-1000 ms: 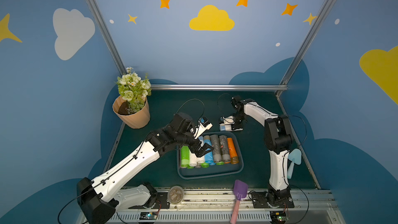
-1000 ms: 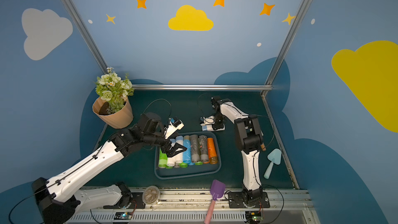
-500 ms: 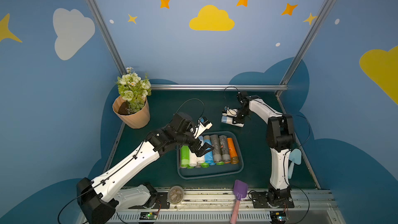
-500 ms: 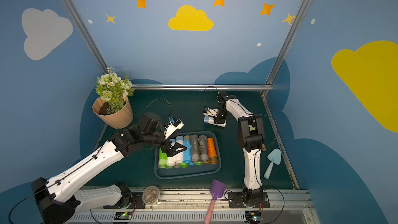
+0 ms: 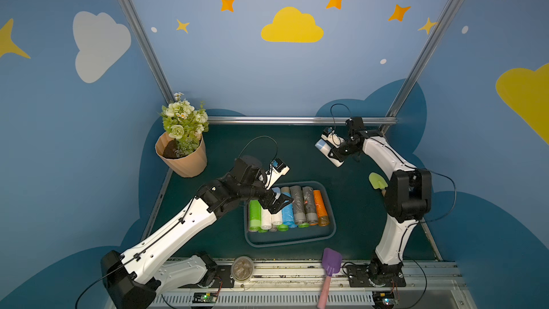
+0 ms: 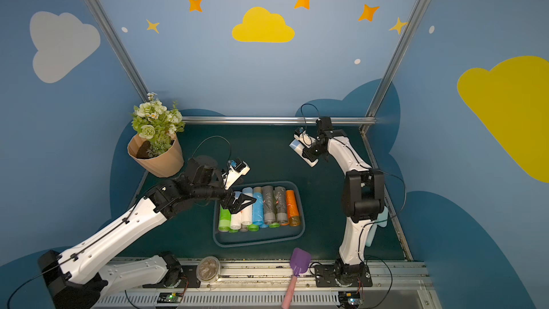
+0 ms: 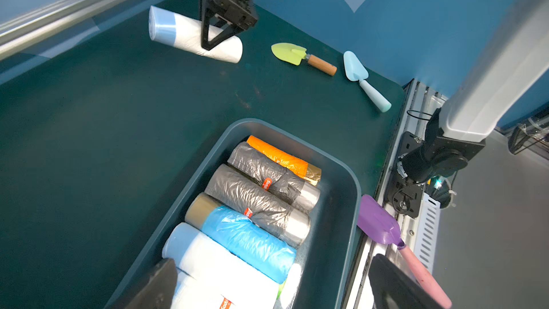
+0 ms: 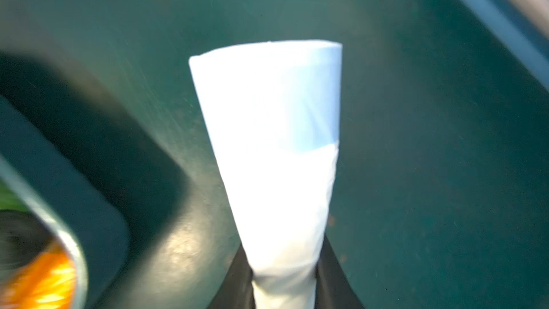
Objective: Put the roll of trash bags into the storage box
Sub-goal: Pick up the roll of trash bags from the center of the board, then place the roll of trash bags in the storage box.
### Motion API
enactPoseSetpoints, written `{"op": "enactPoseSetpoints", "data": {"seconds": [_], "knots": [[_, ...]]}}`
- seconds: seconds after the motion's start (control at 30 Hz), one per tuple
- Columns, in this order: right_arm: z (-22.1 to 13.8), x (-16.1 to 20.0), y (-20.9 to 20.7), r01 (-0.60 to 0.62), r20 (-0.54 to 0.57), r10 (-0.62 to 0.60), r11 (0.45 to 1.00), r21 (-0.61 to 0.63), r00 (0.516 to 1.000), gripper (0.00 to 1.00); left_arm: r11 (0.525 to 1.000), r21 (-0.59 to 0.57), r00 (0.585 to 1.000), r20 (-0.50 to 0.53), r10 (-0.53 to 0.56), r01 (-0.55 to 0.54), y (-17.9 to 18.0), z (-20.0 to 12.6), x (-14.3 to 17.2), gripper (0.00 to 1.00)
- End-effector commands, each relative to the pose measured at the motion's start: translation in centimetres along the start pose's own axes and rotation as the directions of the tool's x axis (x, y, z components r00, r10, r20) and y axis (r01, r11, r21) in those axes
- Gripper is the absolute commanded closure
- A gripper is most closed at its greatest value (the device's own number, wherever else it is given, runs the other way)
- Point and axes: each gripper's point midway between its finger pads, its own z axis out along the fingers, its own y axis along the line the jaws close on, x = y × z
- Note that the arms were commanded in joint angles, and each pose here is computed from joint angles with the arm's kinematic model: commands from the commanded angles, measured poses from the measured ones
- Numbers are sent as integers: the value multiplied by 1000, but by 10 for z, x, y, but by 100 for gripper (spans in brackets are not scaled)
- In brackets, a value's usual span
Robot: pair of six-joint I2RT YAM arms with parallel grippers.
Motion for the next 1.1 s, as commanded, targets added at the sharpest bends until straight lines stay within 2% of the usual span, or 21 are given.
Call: {"op": "enactPoseSetpoints", "data": {"seconds": [0.0,0.33,0.53,0.63,0.93,1.07], "knots": [[-29,-31,18,-118,174,125,992,-49,977,89,999,-46,999,43,2,0,7,-5,-6,0],[-88,-21,95,-232,254,242,970,-71,936,88,996,-93,997,74,13,-6,14,-10,-10,0],[-115,0,142,-340,206,360,932,-129,910,89,995,-101,995,100,23,-13,13,-16,-13,0],[-127,12,159,-403,209,425,905,-139,881,88,995,-96,994,104,19,-9,12,-15,-13,0],[-121,67,190,-594,27,603,791,-144,797,91,996,-84,994,110,19,-10,9,-15,-13,0],[-114,82,203,-630,-1,638,760,-161,770,91,997,-80,994,104,18,-10,9,-14,-13,0]]}}
